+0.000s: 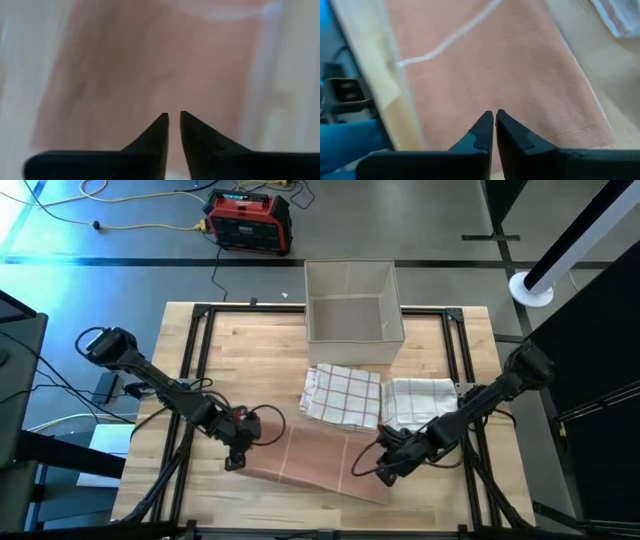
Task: Fold towel
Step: Fold the brown towel
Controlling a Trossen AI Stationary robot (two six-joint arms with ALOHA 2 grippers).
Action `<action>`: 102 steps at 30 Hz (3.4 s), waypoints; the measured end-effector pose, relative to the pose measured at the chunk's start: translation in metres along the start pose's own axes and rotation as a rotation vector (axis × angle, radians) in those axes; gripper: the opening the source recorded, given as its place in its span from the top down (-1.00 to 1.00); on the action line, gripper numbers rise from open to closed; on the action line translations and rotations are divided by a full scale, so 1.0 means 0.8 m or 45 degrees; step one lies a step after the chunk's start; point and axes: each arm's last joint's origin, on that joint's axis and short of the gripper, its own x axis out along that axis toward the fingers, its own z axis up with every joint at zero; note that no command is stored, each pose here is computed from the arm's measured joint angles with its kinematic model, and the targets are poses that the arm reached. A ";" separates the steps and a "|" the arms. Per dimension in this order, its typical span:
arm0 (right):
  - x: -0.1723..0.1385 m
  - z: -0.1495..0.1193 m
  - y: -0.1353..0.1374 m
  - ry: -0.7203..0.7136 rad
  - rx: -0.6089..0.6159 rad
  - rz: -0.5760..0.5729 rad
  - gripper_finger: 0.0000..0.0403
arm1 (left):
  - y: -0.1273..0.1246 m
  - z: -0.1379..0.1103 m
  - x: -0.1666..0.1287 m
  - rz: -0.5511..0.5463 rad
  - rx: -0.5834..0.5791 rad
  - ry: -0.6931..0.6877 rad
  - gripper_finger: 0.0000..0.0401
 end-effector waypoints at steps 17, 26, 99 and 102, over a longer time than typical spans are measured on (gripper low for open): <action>0.006 0.075 -0.061 -0.014 0.290 -0.336 1.00 | -0.030 -0.027 0.035 -0.333 -0.093 -0.048 1.00; -0.022 0.081 -0.023 -0.071 0.351 -0.082 1.00 | -0.027 -0.025 0.013 -0.418 -0.174 -0.053 1.00; -0.039 0.036 0.019 0.272 0.674 -0.552 0.19 | -0.012 -0.078 -0.026 -0.145 -0.037 0.082 0.38; -0.038 0.035 0.015 0.261 0.702 -0.582 0.18 | -0.012 -0.078 -0.019 -0.085 -0.072 0.083 0.38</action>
